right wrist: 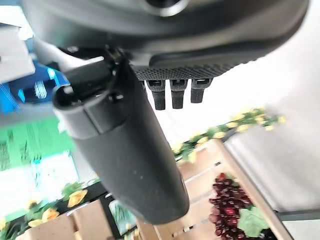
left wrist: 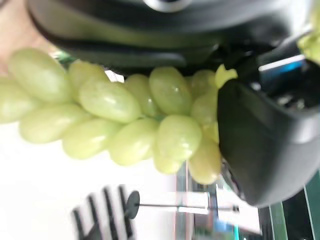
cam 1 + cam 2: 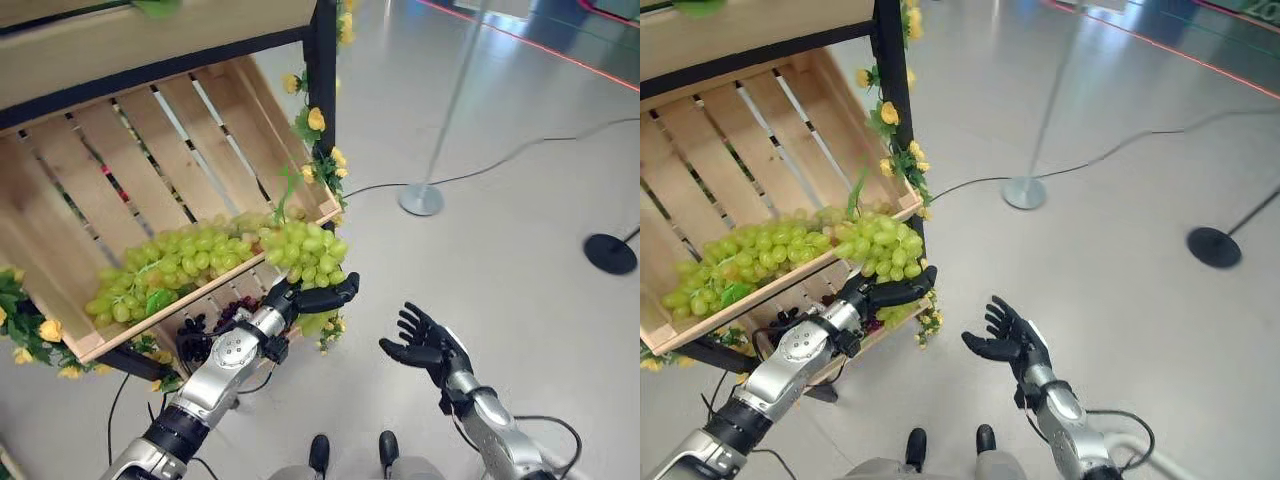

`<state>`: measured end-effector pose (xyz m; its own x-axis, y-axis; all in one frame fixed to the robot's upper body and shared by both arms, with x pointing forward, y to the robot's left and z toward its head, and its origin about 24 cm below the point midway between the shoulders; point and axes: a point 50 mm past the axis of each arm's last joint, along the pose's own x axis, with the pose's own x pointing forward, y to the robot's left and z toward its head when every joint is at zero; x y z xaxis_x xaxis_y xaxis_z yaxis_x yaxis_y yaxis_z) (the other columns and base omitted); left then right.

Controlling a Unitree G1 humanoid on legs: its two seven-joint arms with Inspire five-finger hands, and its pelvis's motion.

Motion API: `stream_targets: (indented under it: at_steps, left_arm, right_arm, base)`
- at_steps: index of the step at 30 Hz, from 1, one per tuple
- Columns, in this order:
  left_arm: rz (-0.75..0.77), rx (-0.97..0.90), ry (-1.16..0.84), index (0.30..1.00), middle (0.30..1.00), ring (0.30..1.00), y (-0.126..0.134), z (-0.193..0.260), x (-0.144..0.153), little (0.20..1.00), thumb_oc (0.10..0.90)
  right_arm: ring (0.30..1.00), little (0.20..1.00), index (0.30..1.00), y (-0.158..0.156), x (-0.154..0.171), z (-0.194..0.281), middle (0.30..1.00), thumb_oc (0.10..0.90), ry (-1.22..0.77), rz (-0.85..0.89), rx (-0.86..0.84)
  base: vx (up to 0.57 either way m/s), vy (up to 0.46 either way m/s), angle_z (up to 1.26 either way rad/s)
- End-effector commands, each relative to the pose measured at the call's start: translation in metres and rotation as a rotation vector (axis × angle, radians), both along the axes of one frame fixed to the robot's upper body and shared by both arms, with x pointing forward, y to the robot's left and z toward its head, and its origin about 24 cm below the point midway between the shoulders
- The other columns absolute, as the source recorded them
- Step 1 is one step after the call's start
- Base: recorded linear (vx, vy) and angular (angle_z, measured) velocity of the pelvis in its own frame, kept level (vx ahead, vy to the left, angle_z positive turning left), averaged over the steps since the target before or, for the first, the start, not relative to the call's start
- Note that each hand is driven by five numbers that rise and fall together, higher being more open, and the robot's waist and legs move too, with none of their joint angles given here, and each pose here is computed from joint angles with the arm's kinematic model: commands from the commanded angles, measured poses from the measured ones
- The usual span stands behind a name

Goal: Pick up the fruits from the basket on one side to the basket on the other side

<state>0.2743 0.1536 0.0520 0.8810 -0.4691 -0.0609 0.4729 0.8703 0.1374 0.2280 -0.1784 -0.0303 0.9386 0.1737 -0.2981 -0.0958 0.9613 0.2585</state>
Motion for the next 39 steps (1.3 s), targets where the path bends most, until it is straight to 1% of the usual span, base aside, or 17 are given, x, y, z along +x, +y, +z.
stream_targets:
  at_steps: [1, 6, 10, 14, 22, 30, 33, 35, 36, 39]
  left_arm:
    - [-0.120, -0.196, -0.437, 0.300, 0.300, 0.300, -0.025, 0.092, 0.014, 0.300, 0.400]
    - [-0.150, -0.194, -0.463, 0.300, 0.300, 0.300, -0.024, 0.106, 0.016, 0.300, 0.400]
    - [-0.232, -0.211, -0.428, 0.300, 0.300, 0.300, -0.024, 0.111, 0.008, 0.300, 0.400]
    - [-0.332, -0.263, -0.399, 0.300, 0.300, 0.300, -0.034, 0.114, -0.004, 0.300, 0.400]
    - [-0.396, -0.384, -0.376, 0.300, 0.300, 0.300, -0.033, 0.127, -0.017, 0.300, 0.400]
    - [-0.613, -0.454, -0.262, 0.300, 0.300, 0.300, -0.044, 0.132, -0.034, 0.300, 0.400]
    - [-0.638, -0.522, -0.203, 0.300, 0.300, 0.300, -0.048, 0.133, -0.037, 0.300, 0.400]
    - [-0.617, -0.599, -0.143, 0.300, 0.300, 0.300, -0.047, 0.132, -0.035, 0.300, 0.400]
    - [-0.616, -0.602, -0.141, 0.300, 0.300, 0.300, -0.047, 0.132, -0.035, 0.300, 0.400]
    - [-0.572, -0.697, -0.107, 0.300, 0.300, 0.300, -0.045, 0.133, -0.031, 0.300, 0.400]
  right_arm:
    - [0.900, 0.900, 0.900, -0.007, 0.025, 0.052, 0.900, 0.800, -0.272, -0.047, 0.033]
    - [0.900, 0.900, 0.900, -0.005, 0.021, 0.042, 0.900, 0.800, -0.224, -0.067, 0.056]
    - [0.900, 0.900, 0.900, 0.002, 0.016, 0.029, 0.900, 0.800, -0.156, -0.064, 0.041]
    - [0.900, 0.900, 0.900, 0.011, 0.012, 0.016, 0.900, 0.800, -0.092, -0.066, 0.033]
    - [0.900, 0.900, 0.900, 0.015, 0.004, -0.001, 0.900, 0.800, -0.006, -0.062, 0.022]
    - [0.900, 0.900, 0.900, 0.020, 0.000, -0.016, 0.900, 0.800, 0.066, -0.070, -0.005]
    - [0.900, 0.900, 0.900, 0.023, -0.001, -0.019, 0.900, 0.800, 0.082, -0.069, -0.022]
    - [0.900, 0.900, 0.900, 0.024, -0.001, -0.021, 0.900, 0.800, 0.091, -0.072, -0.029]
    - [0.900, 0.900, 0.900, 0.024, -0.001, -0.022, 0.900, 0.800, 0.092, -0.072, -0.030]
    - [0.900, 0.900, 0.900, 0.023, -0.001, -0.024, 0.900, 0.800, 0.100, -0.077, -0.038]
  base:
    - [-0.01, 0.045, 0.61]
    - [0.03, 0.051, 0.26]
    - [0.07, -0.001, 0.12]
    - [0.07, -0.024, 0.10]
    - [0.03, -0.029, 0.04]
    - [0.00, -0.054, 0.12]
    - [0.00, -0.024, 0.20]
    - [0.00, -0.010, 0.04]
    - [0.00, -0.019, 0.05]
    - [0.01, -0.012, 0.04]
